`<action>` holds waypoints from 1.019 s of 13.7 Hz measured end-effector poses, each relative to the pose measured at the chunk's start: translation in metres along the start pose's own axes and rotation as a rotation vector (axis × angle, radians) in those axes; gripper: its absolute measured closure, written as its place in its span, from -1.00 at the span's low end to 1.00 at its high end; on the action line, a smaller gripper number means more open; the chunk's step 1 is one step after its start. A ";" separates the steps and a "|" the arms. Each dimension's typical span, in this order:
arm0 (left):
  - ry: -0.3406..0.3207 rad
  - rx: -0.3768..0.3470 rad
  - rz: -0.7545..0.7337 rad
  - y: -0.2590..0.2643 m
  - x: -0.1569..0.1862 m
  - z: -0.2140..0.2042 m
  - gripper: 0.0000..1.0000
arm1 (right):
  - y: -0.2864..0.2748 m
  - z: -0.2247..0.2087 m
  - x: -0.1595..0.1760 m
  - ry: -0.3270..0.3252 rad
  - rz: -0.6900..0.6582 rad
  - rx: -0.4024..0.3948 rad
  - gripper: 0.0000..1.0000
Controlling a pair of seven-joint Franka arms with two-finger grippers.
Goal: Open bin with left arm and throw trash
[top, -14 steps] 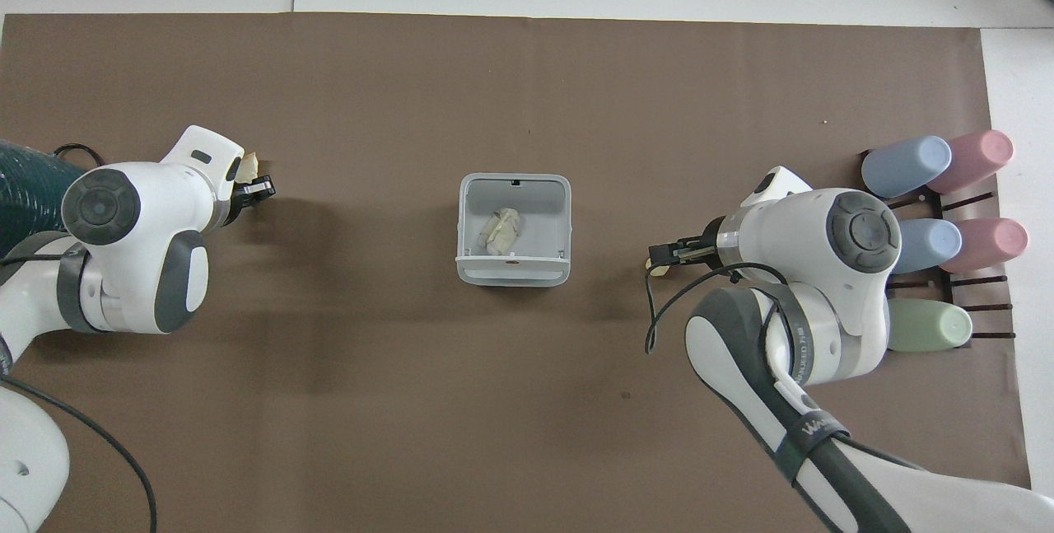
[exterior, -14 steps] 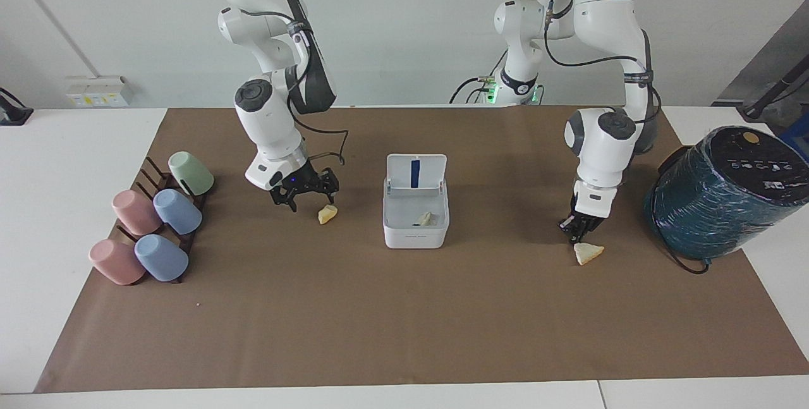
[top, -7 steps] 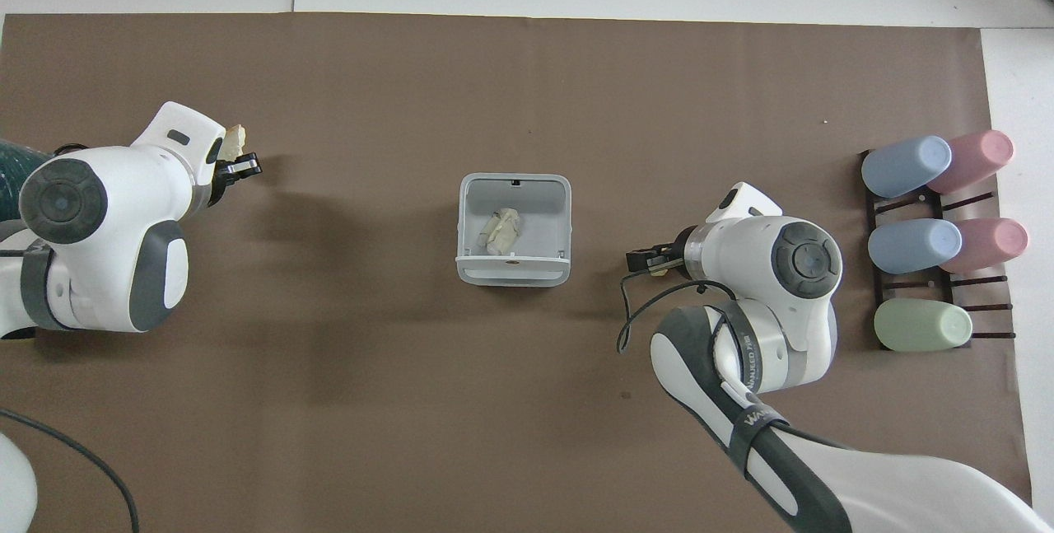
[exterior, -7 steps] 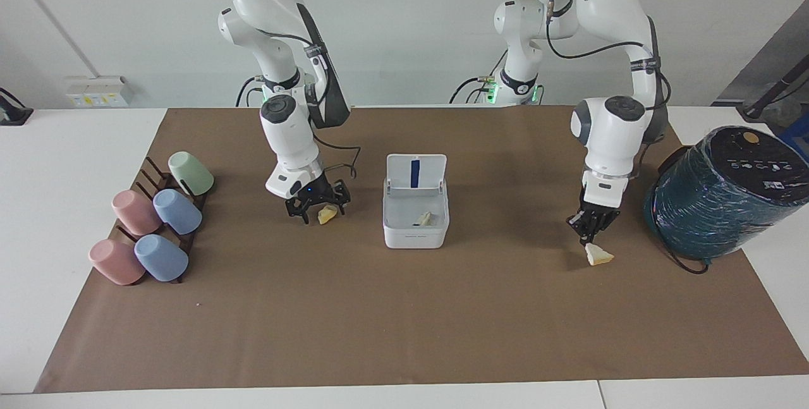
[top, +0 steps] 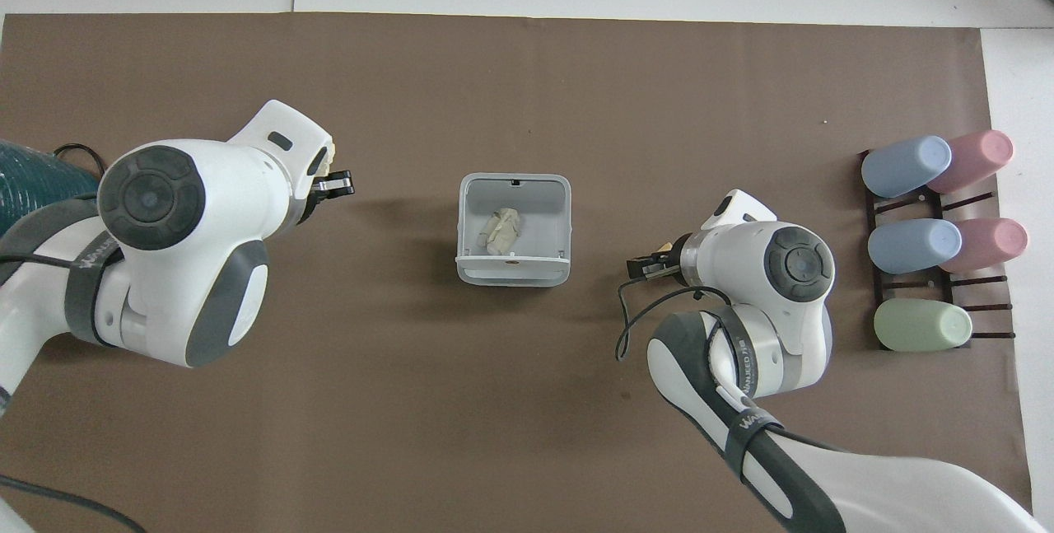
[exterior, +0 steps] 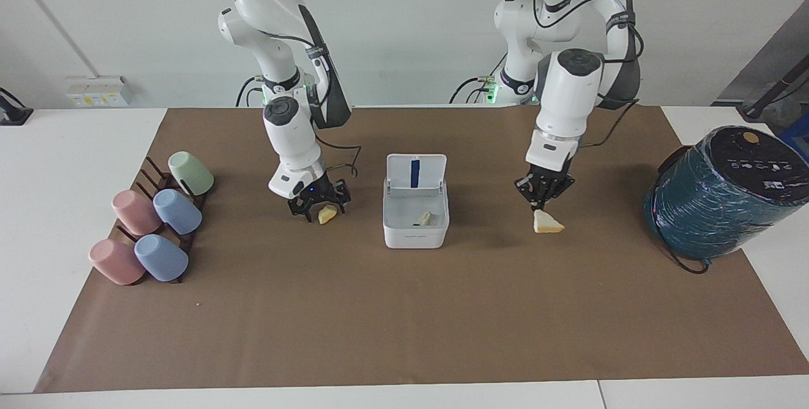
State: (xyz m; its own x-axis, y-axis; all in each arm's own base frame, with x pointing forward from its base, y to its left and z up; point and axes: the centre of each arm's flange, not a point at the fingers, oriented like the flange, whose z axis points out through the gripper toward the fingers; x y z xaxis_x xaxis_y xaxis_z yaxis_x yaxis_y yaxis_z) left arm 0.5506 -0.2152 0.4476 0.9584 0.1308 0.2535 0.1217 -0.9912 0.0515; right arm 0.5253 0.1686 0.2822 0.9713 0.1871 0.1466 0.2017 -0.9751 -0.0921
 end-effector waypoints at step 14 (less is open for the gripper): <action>-0.116 -0.345 -0.122 0.166 -0.071 -0.055 0.57 | 0.009 -0.066 0.041 -0.046 0.122 0.033 0.81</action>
State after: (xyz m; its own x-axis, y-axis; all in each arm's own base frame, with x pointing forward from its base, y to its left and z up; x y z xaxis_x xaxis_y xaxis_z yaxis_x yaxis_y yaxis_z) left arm 0.4885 -0.3876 0.4910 0.9674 0.2252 0.1154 0.1620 -0.9015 0.4013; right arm 0.5585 0.1598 0.3519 0.9935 0.0729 0.0871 0.0846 -0.9866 -0.1393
